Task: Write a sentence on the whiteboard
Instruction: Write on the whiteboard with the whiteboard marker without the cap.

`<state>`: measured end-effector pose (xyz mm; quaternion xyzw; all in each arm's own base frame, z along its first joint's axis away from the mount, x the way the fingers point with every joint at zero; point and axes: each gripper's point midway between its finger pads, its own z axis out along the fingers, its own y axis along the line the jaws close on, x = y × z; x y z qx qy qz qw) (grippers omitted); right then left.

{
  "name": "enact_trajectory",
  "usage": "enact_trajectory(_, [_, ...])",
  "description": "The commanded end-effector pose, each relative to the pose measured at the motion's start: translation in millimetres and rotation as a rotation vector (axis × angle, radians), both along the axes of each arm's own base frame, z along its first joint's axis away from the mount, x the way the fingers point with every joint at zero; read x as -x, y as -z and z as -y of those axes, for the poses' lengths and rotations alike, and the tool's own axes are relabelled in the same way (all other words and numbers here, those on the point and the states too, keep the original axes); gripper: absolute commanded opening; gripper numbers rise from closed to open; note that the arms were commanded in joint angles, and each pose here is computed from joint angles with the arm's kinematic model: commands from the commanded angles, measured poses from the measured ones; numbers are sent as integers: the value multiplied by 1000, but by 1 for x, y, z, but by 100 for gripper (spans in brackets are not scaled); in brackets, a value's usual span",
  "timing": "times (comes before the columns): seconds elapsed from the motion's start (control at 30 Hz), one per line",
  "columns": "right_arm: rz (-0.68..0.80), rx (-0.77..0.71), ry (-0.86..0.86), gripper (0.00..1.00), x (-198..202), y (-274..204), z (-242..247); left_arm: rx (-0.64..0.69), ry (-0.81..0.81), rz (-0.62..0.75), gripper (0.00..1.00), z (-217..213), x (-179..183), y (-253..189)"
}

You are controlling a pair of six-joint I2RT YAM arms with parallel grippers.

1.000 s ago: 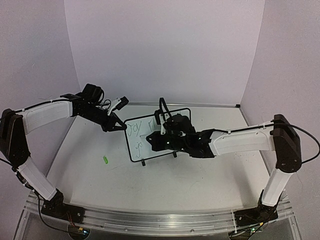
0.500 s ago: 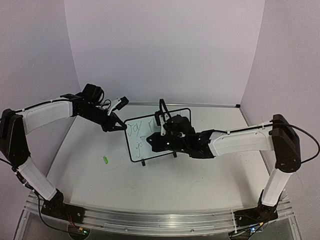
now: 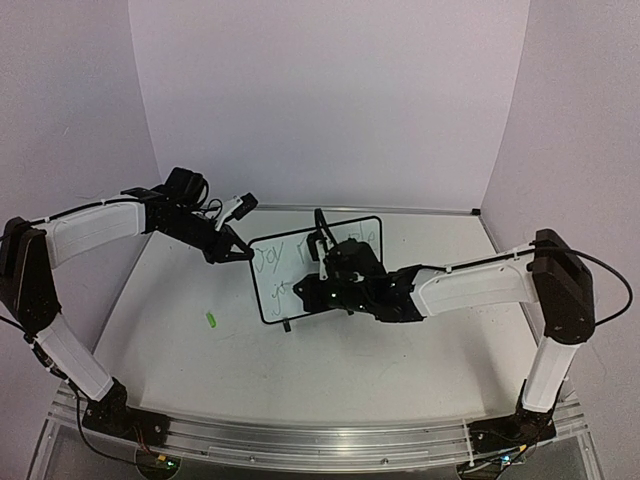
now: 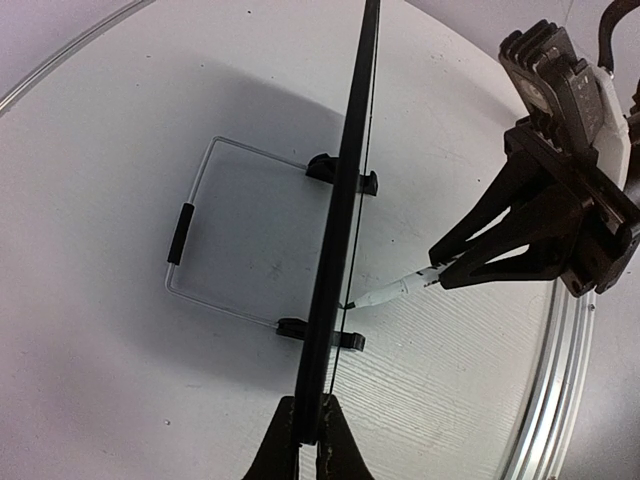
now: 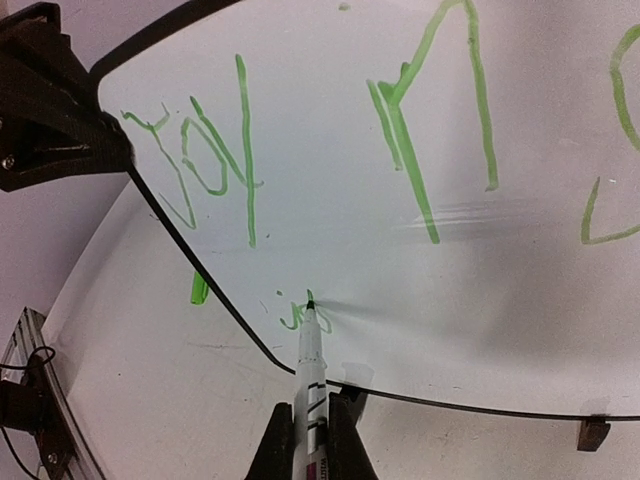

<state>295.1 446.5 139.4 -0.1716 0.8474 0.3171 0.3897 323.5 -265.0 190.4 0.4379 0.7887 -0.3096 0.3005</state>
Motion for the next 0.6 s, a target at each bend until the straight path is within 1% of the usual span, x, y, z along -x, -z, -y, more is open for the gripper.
enact_trajectory(0.0, [14,1,46,0,-9,-1,3,-99,-15,2,0,-7,-5,21])
enact_trajectory(0.27, [17,41,92,0,-9,3,21,-99,-15,3,0,-7,-4,21])
enact_trajectory(0.43, [-3,61,97,0,-6,13,25,-99,-13,5,0,-7,-3,20])
enact_trajectory(0.57, [3,58,92,0,-5,9,26,-99,-13,9,0,-7,-3,19])
